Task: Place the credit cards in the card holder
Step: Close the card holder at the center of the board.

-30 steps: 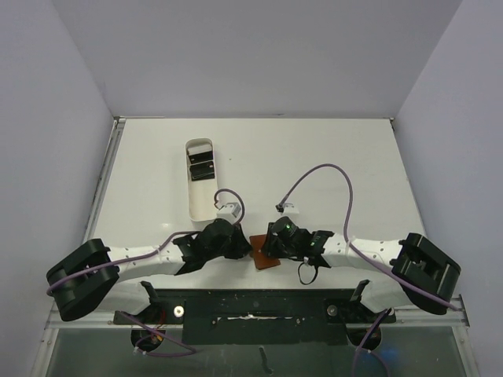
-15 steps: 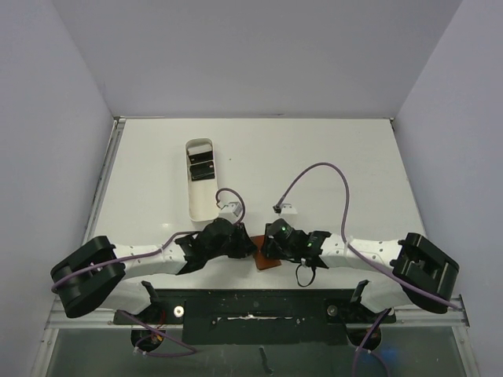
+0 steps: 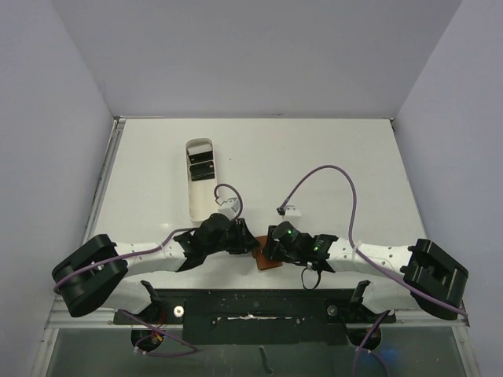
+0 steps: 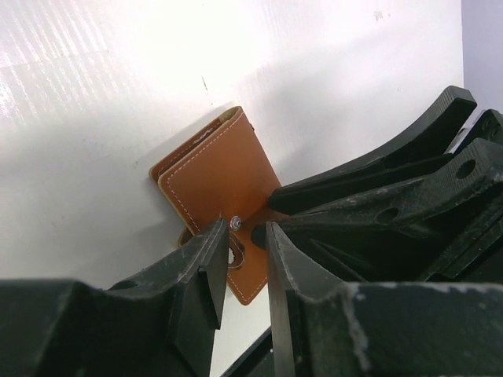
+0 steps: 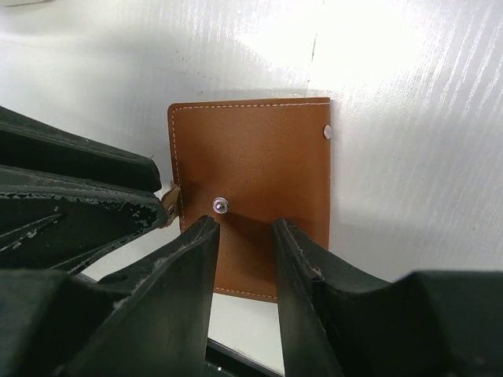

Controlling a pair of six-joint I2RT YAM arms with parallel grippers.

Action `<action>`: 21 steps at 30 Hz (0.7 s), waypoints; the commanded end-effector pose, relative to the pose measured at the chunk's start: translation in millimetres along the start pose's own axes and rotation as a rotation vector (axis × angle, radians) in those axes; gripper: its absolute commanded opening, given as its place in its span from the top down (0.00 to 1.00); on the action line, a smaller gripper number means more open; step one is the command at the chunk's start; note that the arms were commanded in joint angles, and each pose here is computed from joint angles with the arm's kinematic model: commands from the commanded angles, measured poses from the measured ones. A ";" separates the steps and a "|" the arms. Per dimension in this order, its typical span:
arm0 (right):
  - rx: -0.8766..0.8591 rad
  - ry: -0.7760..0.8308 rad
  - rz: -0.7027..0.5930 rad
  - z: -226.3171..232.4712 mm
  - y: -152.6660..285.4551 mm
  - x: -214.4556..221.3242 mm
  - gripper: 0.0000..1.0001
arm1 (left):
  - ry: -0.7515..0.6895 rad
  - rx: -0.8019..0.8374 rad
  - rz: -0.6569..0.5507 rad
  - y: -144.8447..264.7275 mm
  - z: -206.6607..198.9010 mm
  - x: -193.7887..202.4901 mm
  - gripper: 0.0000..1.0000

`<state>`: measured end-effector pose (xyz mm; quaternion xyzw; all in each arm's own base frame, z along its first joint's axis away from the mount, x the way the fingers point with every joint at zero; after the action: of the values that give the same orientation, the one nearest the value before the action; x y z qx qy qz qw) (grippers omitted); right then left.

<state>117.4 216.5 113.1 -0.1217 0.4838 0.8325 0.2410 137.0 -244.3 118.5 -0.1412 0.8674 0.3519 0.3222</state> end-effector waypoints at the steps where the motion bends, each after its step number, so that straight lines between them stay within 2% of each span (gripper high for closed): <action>1: -0.080 0.002 -0.042 13.1 5.0 -6.9 0.65 | -0.002 0.052 -0.067 -2.0 -8.4 -16.8 0.75; 9: -0.164 -0.036 -0.067 26.2 15.9 -13.2 0.68 | -0.005 0.033 -0.068 -6.9 -1.0 -24.6 0.85; 21: -0.168 -0.129 -0.049 37.9 12.2 -12.8 0.70 | 0.004 0.036 -0.022 -14.8 9.4 -16.5 0.87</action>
<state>117.6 225.1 133.5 -0.1077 0.4253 0.8581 0.2668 150.9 -236.7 101.7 -0.1354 0.8671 0.3750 0.2987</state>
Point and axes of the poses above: each gripper's point midway between its finger pads, its own y axis back along the fingers, its own z axis along the line the jaws close on, x = y × z, the point moved 10 cm from there along y, back along the fingers, and after that the axes turned 14 degrees about -y, right-handed, at the moved point
